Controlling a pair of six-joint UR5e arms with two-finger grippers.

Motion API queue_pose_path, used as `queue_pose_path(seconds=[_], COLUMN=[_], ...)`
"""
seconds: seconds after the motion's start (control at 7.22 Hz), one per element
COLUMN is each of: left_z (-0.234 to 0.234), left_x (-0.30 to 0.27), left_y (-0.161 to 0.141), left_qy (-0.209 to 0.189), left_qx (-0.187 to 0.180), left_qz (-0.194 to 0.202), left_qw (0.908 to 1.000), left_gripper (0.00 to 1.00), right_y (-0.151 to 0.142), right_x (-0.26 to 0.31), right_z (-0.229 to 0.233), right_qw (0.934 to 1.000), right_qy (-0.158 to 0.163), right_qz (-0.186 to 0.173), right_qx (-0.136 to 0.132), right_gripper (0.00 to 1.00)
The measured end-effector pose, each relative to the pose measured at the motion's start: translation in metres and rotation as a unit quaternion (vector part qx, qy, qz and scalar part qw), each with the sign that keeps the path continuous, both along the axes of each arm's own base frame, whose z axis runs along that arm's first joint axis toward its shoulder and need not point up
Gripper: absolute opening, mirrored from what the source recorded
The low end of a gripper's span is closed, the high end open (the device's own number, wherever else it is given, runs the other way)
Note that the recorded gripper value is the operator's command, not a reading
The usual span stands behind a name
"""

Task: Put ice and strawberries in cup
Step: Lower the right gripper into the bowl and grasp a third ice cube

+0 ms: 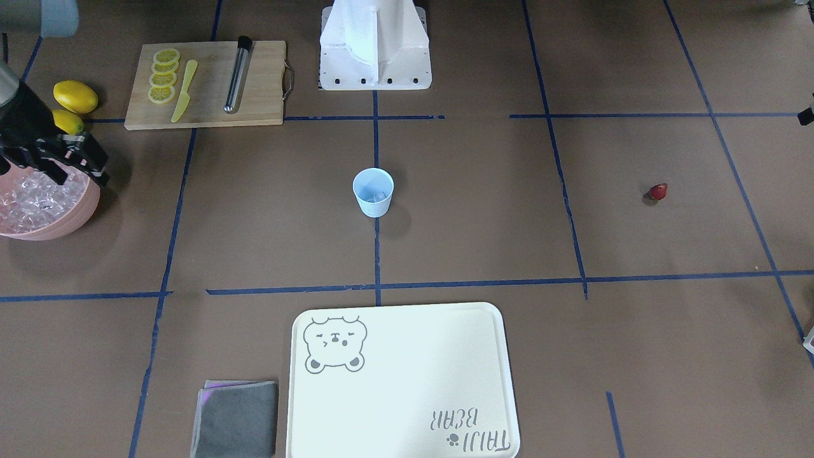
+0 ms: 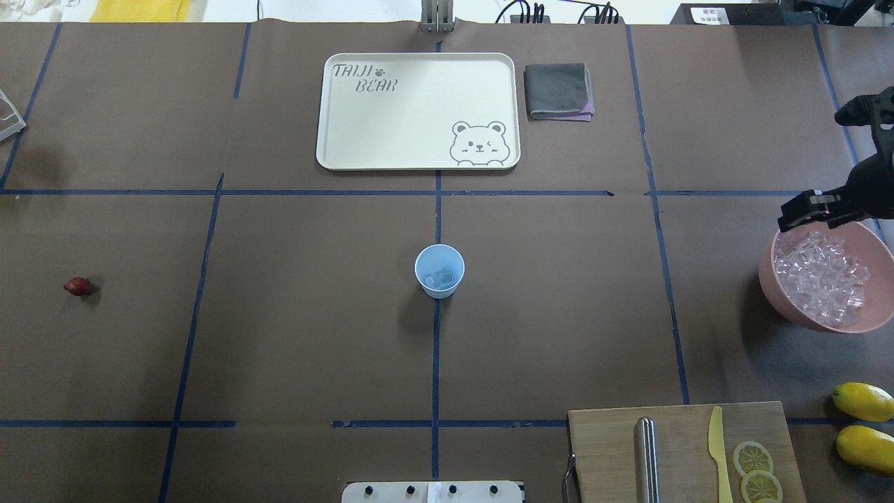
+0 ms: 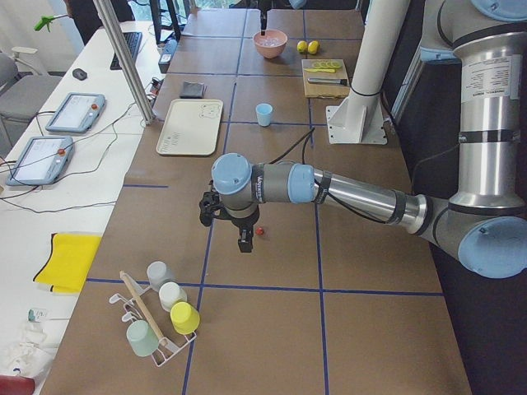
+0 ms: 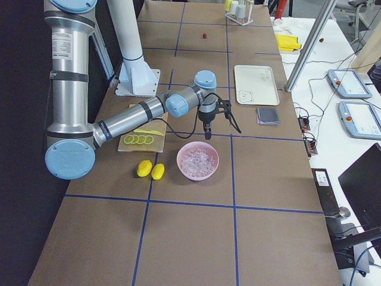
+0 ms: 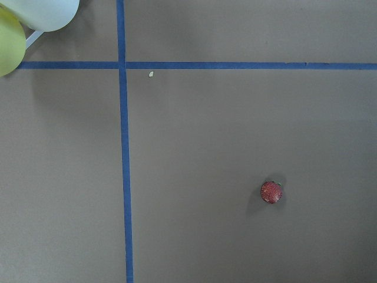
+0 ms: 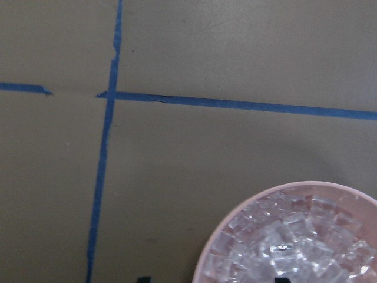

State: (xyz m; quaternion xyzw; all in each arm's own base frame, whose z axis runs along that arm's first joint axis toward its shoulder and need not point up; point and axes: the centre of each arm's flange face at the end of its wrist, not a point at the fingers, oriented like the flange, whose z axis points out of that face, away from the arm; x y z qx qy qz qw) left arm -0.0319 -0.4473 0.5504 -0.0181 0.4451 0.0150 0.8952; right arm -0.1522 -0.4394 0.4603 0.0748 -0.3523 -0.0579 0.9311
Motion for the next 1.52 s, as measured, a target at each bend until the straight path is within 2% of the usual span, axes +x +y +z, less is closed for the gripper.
queue_pose_path(seconds=[0.14,0.28,0.55,1.11,1.25,1.38,1.52], left_z=[-0.002,-0.005,-0.014,-0.017,-0.017,-0.017,-0.017], left_x=[0.001,0.002,0.002,0.002,0.002,0.002,0.002], left_y=[0.000,0.000,0.002,0.003,0.003,0.003,0.003], left_qy=[0.000,0.000,0.001,0.001,0.001,0.001,0.001], left_qx=[-0.001,-0.001,0.002,0.003,0.003,0.003,0.002], left_qz=[-0.001,-0.002,-0.007,-0.008,-0.008,-0.008,-0.008], left_qw=[1.0000,1.0000,1.0000,1.0000,1.0000,1.0000,1.0000], left_gripper=[1.00,1.00,1.00,1.00,1.00,1.00,1.00], right_y=[0.001,0.000,-0.001,0.005,0.006,0.007,0.010], right_x=[0.006,0.006,-0.009,-0.028,-0.029,-0.028,-0.027], right_z=[0.018,0.036,0.073,0.088,0.090,0.094,0.097], right_qw=[0.9984,0.9957,0.9904,0.9882,0.9883,0.9885,0.9887], right_qy=[0.025,0.034,0.025,0.021,0.022,0.023,0.025], right_qz=[-0.037,-0.061,-0.090,-0.112,-0.113,-0.114,-0.115], right_qx=[0.036,0.061,0.102,0.102,0.100,0.096,0.093], right_gripper=[0.77,0.77,0.76,0.71,0.67,0.55,0.31])
